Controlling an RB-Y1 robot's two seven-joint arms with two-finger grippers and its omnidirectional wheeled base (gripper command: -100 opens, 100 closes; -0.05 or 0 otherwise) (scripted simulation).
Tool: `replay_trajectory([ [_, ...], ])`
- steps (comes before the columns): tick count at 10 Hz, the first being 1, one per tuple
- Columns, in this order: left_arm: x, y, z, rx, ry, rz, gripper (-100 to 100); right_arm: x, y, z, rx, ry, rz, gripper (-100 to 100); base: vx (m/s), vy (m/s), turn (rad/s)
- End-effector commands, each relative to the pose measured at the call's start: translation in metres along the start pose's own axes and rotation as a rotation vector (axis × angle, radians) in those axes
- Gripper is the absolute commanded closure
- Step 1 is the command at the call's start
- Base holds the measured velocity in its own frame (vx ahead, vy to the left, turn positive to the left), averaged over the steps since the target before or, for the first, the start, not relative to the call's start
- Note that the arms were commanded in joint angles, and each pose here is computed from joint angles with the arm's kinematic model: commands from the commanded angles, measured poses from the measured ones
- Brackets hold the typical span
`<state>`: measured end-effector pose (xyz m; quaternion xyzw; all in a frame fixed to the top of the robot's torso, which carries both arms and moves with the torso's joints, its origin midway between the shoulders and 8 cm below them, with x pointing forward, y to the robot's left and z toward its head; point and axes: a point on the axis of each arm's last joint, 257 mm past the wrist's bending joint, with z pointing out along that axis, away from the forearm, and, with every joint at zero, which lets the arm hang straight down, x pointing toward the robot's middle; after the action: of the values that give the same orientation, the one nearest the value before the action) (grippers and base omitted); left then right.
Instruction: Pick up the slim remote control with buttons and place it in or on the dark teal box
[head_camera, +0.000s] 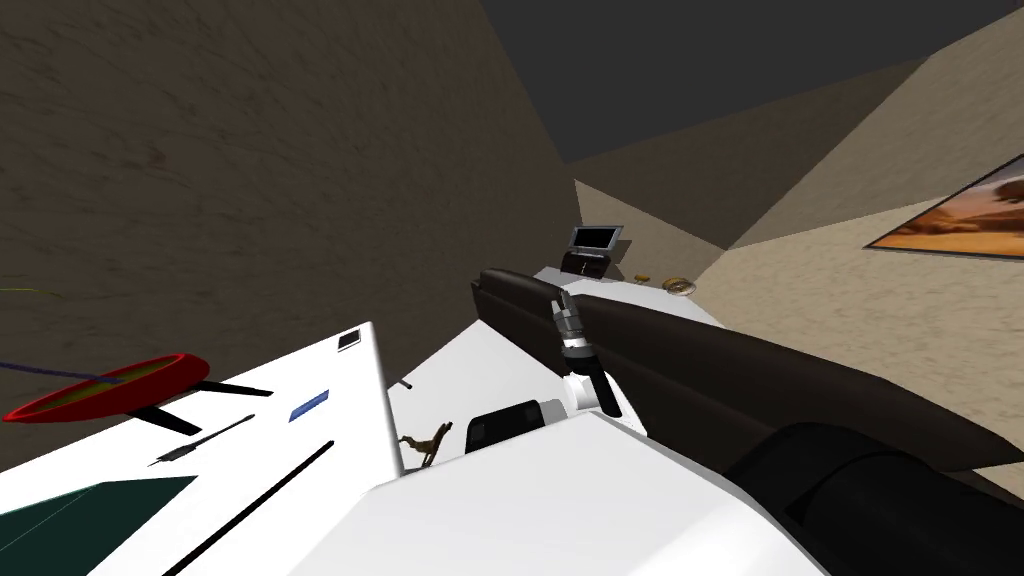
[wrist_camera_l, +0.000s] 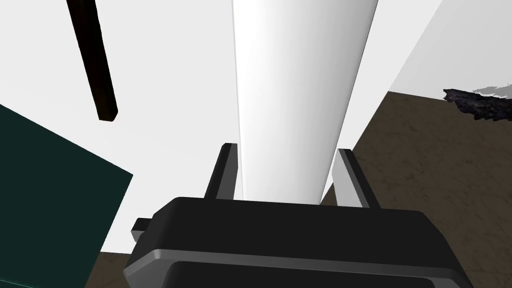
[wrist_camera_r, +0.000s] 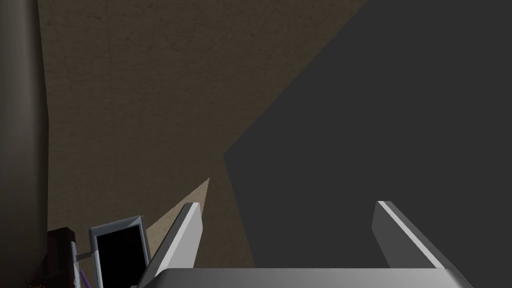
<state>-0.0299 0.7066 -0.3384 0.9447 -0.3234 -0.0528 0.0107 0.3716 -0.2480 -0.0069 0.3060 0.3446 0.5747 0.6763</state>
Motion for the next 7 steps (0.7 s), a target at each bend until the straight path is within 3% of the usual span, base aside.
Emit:
replay_trajectory([
  [1,-0.019,0.004,-0.008,0.000,-0.016,-0.072,100,0.000,0.000,0.000,0.000,0.000,0.000,0,-0.242,0.056,-0.346],
  [2,-0.019,0.004,-0.008,0.000,-0.016,-0.072,100,0.000,0.000,0.000,0.000,0.000,0.000,0,-0.185,0.057,-0.287],
  [4,-0.050,0.012,-0.025,0.001,-0.043,-0.185,100,0.000,0.000,0.000,0.000,0.000,0.000,0,-0.292,0.070,-0.440],
  [7,-0.064,0.014,-0.034,0.005,-0.055,-0.236,100,0.000,0.000,0.000,0.000,0.000,0.000,0,-0.230,0.068,-0.323],
])
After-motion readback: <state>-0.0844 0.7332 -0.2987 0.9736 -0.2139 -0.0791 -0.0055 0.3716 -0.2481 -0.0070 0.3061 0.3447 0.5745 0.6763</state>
